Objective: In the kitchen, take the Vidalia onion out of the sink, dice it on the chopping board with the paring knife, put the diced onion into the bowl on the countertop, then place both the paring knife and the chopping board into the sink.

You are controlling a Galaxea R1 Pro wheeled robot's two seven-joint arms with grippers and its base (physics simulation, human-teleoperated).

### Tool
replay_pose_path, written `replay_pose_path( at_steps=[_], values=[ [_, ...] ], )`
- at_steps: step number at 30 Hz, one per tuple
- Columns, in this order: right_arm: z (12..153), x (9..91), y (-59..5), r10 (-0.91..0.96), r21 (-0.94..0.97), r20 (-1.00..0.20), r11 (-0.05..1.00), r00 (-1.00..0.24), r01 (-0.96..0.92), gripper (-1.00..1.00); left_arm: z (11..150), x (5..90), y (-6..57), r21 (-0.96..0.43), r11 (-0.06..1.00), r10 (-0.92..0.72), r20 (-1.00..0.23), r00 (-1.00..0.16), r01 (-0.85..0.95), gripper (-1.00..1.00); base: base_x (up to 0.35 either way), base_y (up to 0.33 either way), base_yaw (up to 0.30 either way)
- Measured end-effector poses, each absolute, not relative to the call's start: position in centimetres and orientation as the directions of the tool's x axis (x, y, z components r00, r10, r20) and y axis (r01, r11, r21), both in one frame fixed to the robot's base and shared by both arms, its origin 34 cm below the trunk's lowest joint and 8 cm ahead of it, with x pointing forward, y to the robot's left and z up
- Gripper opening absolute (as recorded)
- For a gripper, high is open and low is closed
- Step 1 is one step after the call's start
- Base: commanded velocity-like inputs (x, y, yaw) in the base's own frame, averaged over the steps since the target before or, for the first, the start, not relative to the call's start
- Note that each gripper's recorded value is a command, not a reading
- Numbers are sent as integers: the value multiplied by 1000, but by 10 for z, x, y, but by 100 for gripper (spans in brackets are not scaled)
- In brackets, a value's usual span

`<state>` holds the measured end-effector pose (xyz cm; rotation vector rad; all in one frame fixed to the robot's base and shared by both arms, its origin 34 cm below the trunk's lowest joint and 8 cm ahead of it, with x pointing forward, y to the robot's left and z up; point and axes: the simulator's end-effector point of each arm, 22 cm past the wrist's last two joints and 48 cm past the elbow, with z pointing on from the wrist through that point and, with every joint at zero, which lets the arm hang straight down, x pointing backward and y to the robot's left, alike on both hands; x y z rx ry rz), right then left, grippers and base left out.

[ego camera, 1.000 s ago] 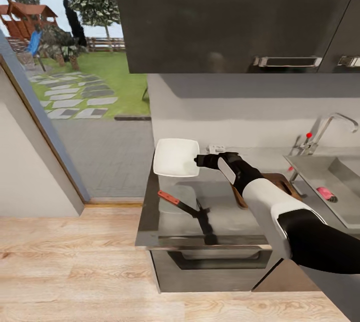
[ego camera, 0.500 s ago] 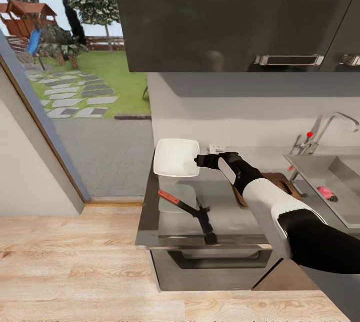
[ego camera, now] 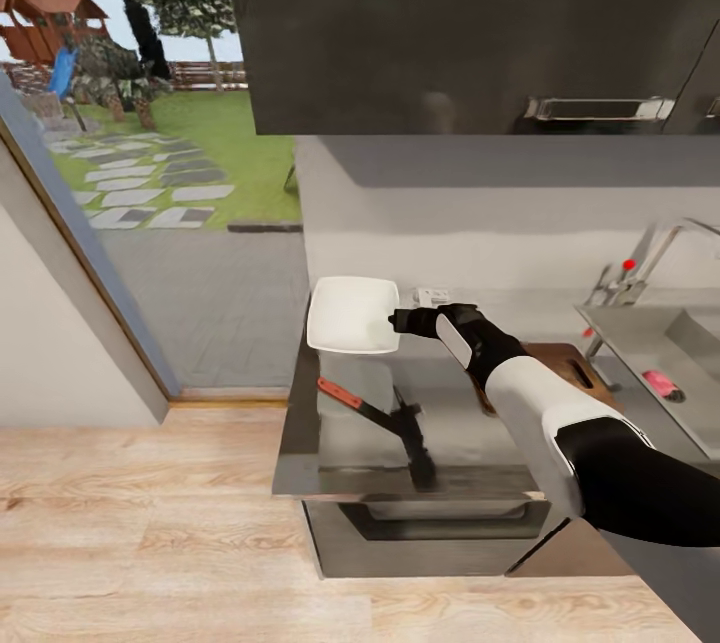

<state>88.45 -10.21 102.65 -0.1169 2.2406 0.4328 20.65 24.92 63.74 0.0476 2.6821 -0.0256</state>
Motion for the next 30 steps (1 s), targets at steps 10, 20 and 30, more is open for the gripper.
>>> replay_pose_path(
  at_steps=[10,20,30],
  values=[
    [1014,885,-101,59,273,-746,936,-663,-223,-100,636,201,250,-10,999,30,-429,-903,38,100,198,130,0],
    [1004,885,-102,60,275,-738,936,-673,-218,-100,635,196,249,-12,999,29,-416,-909,38,100,15,8,0],
    [1003,885,-101,60,276,-737,936,-674,-219,-100,635,195,249,-10,999,30,-416,-909,38,100,0,-160,0]
  ],
)
